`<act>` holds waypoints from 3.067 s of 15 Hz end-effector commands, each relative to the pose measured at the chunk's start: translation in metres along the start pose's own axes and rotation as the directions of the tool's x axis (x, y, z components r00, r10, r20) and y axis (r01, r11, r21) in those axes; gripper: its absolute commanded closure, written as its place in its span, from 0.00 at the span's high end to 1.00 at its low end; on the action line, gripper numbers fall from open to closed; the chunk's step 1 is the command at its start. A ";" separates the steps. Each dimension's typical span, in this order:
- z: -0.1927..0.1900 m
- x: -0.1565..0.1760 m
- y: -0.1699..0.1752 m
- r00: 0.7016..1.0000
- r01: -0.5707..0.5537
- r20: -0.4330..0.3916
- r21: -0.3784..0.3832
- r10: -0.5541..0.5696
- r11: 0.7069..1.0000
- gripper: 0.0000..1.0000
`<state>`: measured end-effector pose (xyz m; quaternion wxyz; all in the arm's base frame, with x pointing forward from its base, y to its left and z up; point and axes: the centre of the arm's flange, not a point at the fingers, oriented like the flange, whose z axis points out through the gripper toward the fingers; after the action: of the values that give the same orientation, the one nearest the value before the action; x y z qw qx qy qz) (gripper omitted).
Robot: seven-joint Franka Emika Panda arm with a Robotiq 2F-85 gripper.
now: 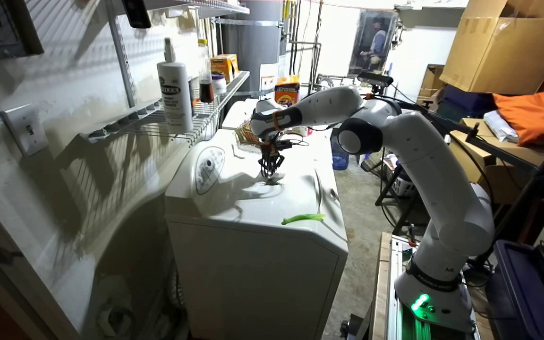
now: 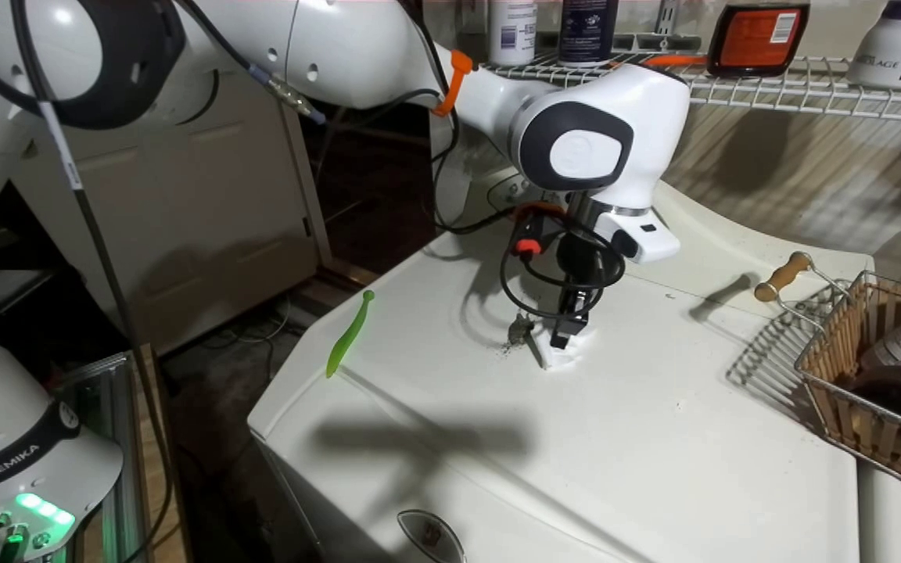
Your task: Use the tissue to push the brown objects together
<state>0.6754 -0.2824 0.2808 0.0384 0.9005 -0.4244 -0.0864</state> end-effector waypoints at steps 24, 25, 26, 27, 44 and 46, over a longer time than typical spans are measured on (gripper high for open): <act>-0.054 -0.064 -0.043 0.925 0.323 -0.237 0.081 -0.296 0.943 0.01; -0.054 -0.063 -0.052 0.900 0.362 -0.288 0.072 -0.328 0.930 0.01; -0.053 -0.062 -0.059 0.875 0.393 -0.331 0.057 -0.354 0.918 0.01; -0.050 -0.059 -0.068 0.848 0.415 -0.379 0.041 -0.371 0.909 0.01; 0.022 -0.095 -0.149 0.334 0.752 -0.730 -0.176 -0.597 0.636 0.01; 0.029 -0.091 -0.147 0.354 0.741 -0.690 -0.205 -0.631 0.640 0.01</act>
<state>0.7279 -0.1129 0.2561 0.0767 0.9455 0.0221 0.3156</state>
